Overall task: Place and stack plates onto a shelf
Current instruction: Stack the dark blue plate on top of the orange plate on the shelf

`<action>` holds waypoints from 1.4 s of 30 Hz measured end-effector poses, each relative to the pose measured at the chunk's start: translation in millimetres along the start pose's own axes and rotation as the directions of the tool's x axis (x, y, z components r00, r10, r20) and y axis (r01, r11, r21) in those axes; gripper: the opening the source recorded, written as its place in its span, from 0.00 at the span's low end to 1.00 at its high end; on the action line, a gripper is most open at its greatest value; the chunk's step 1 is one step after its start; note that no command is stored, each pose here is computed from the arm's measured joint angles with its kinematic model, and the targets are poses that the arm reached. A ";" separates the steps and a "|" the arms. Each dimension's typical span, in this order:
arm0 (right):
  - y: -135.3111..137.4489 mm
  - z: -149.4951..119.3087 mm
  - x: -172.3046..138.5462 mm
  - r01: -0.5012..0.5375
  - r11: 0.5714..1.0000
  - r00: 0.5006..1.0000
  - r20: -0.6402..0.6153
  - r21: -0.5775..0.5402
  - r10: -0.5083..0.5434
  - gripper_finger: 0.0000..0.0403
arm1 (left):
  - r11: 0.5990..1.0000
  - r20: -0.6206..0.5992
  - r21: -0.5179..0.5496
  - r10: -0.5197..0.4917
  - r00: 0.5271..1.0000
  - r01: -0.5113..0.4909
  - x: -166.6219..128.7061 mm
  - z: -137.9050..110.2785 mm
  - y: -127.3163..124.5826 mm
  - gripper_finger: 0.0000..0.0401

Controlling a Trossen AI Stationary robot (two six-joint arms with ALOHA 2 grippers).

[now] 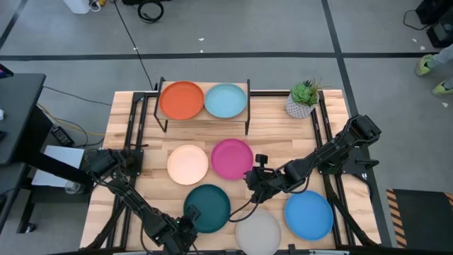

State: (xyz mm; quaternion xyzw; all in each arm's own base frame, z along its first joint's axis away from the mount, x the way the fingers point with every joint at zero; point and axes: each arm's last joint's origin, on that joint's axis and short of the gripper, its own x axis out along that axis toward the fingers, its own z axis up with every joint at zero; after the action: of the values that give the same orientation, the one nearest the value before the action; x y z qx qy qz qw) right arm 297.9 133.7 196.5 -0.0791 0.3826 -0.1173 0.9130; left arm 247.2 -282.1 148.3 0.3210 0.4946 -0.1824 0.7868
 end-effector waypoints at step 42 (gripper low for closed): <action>1.1 6.6 0.0 0.007 0.999 0.998 0.064 -0.036 -0.004 0.22 | 0.662 -0.462 -0.498 0.344 0.817 -0.560 -194.9 -126.7 246.6 0.04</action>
State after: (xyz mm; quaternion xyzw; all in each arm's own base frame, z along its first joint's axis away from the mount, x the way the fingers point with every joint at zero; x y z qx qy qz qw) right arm 302.8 135.1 200.8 -0.1001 0.3551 -0.1103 0.9229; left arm 226.0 -21.8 364.3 0.1872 0.5527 0.2489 0.7730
